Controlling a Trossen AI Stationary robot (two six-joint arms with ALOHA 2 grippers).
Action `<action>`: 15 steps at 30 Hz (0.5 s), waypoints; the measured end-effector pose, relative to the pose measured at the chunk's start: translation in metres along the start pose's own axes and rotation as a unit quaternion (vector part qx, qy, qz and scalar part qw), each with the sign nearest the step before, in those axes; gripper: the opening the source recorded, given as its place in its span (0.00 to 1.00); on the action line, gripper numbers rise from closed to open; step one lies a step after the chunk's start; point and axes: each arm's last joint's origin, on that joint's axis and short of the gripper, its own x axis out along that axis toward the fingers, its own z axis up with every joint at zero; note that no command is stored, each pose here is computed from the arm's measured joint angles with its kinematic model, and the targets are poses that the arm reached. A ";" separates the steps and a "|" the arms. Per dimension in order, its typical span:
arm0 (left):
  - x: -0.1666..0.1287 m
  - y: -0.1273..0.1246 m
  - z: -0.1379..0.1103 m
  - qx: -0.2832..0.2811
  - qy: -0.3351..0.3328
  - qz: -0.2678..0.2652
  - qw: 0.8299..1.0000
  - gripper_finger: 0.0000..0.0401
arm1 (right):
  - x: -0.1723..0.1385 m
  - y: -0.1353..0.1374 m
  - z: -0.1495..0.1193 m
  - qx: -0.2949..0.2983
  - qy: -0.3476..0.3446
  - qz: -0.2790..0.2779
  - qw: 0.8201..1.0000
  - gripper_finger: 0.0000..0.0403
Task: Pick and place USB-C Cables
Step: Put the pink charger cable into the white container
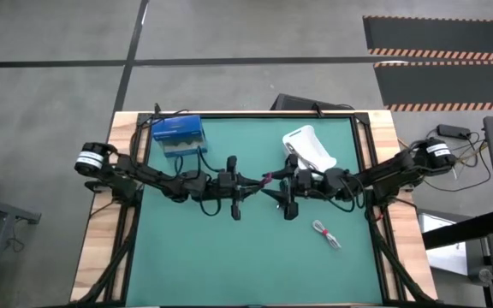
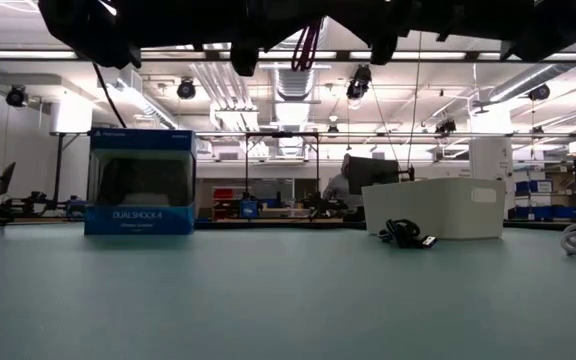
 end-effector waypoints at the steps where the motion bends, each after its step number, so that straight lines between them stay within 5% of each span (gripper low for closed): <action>1: -0.001 0.000 -0.001 0.000 0.002 0.003 1.000 0.04 | 0.001 0.000 0.000 0.000 -0.001 0.001 1.000 0.51; 8: 0.000 0.002 -0.001 0.001 0.003 0.014 1.000 0.04 | 0.005 0.001 0.003 0.002 -0.005 -0.002 1.000 0.48; 15: 0.000 0.002 0.000 0.001 0.002 0.013 1.000 0.04 | 0.007 0.000 0.004 0.008 -0.008 -0.011 1.000 0.26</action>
